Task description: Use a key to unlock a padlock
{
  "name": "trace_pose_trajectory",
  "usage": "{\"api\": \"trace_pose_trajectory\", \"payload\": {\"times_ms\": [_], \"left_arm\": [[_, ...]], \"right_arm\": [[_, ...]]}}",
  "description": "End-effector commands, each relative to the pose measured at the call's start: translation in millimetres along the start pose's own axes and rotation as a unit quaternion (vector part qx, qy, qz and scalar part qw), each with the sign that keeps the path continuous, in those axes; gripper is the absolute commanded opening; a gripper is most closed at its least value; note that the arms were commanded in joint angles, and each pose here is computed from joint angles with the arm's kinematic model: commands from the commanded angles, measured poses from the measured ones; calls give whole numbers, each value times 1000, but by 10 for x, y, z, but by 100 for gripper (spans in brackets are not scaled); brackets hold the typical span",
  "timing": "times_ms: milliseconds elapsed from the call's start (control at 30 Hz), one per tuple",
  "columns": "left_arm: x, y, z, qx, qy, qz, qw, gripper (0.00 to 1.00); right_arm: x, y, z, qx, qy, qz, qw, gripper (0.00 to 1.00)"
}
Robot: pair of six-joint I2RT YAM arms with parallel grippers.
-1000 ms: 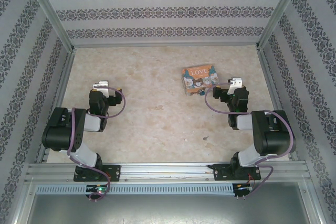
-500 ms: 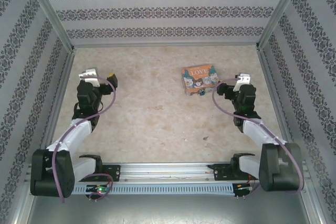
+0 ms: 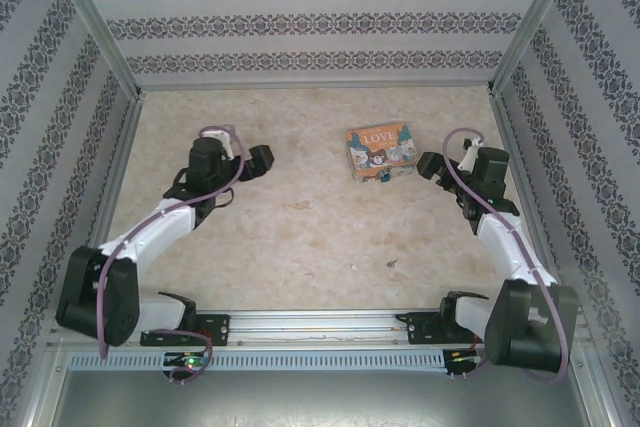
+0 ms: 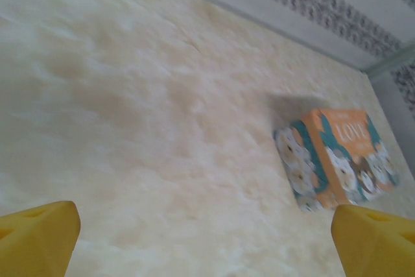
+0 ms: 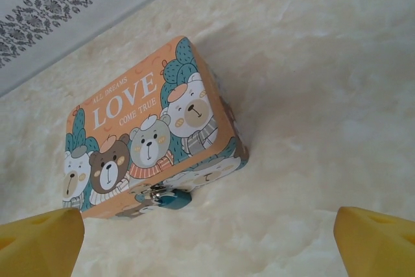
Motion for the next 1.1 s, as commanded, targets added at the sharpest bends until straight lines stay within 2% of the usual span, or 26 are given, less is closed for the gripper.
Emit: {"api": "trace_pose_trajectory", "payload": {"times_ms": [0,267,533,833,1067], "left_arm": [[-312,223,144,29,-26,36,999,99],[-784,990,558,115,-54,87,988,100],[-1053,1596,896,178,-66,102,976,100],[-1243,1923,1139,225,-73,117,965,100],[-1362,1926,1134,231,-75,134,961,100]], "right_arm": [[64,108,-152,11,21,-31,999,98],[-26,625,-426,29,34,-52,998,98],[-50,1037,-393,64,50,-74,994,98],[160,1284,-299,100,43,-139,984,99],[318,1262,-201,116,38,-168,978,98]]}}
Point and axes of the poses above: each hand's point on the last joint's axis, 136 mm out from that joint toward the fingers, its own y axis out along the fingers, its own x axis along the line the jaws close on, z = x × y, the point moved 2 cm from there along -y, back along the fingers, and after that the axes turned 12 degrees about -y, right-handed, at the moved point
